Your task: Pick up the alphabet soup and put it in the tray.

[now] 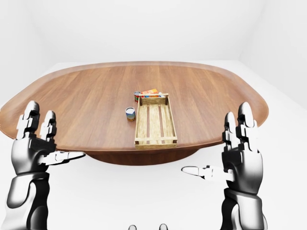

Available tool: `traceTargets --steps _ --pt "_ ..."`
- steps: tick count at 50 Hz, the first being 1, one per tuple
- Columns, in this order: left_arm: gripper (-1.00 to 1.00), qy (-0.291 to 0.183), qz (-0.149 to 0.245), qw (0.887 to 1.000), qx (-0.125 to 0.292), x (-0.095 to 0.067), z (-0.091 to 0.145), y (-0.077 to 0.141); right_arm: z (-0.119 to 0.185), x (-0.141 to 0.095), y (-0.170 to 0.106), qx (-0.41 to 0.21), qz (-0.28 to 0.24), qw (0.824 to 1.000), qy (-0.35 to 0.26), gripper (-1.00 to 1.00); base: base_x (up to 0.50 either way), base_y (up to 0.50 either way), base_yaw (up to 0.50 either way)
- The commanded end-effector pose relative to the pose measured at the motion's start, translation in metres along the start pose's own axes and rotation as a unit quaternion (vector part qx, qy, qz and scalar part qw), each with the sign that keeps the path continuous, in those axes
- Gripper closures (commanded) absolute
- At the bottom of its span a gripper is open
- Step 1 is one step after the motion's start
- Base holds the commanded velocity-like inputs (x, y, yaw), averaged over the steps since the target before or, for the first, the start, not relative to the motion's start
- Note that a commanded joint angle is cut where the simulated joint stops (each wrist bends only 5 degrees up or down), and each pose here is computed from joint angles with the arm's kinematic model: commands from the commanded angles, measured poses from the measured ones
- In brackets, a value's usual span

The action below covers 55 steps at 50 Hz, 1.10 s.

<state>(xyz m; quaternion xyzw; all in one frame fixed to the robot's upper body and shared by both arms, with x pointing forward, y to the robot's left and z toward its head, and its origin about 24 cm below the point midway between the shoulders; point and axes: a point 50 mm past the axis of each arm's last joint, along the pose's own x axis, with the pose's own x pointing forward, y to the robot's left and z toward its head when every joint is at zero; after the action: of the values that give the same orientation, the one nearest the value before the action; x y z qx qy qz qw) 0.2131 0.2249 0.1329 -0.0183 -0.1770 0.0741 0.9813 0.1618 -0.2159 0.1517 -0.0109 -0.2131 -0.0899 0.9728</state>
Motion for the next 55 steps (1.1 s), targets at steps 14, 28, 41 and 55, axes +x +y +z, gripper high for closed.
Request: traceTargets --steps 14,28,41,55 --pt "-1.00 -0.034 0.007 0.999 -0.001 0.001 0.015 0.006 0.007 -0.002 0.001 0.006 0.015 1.000 -0.015 -1.00 0.50 0.00 0.00" --pt "-1.00 -0.036 0.007 0.999 -0.001 0.001 0.016 0.006 0.001 0.000 0.004 0.017 0.019 1.000 -0.006 -1.00 0.50 -0.13 0.00" --pt "-1.00 -0.042 0.007 0.999 0.000 0.001 0.019 0.007 0.001 0.000 0.006 0.006 0.028 1.000 -0.001 -1.00 0.50 -0.28 0.00" --pt "-1.00 -0.053 0.012 0.999 -0.001 0.001 0.024 0.010 -0.001 0.000 0.009 0.001 0.031 1.000 0.003 -1.00 0.50 0.00 0.00"
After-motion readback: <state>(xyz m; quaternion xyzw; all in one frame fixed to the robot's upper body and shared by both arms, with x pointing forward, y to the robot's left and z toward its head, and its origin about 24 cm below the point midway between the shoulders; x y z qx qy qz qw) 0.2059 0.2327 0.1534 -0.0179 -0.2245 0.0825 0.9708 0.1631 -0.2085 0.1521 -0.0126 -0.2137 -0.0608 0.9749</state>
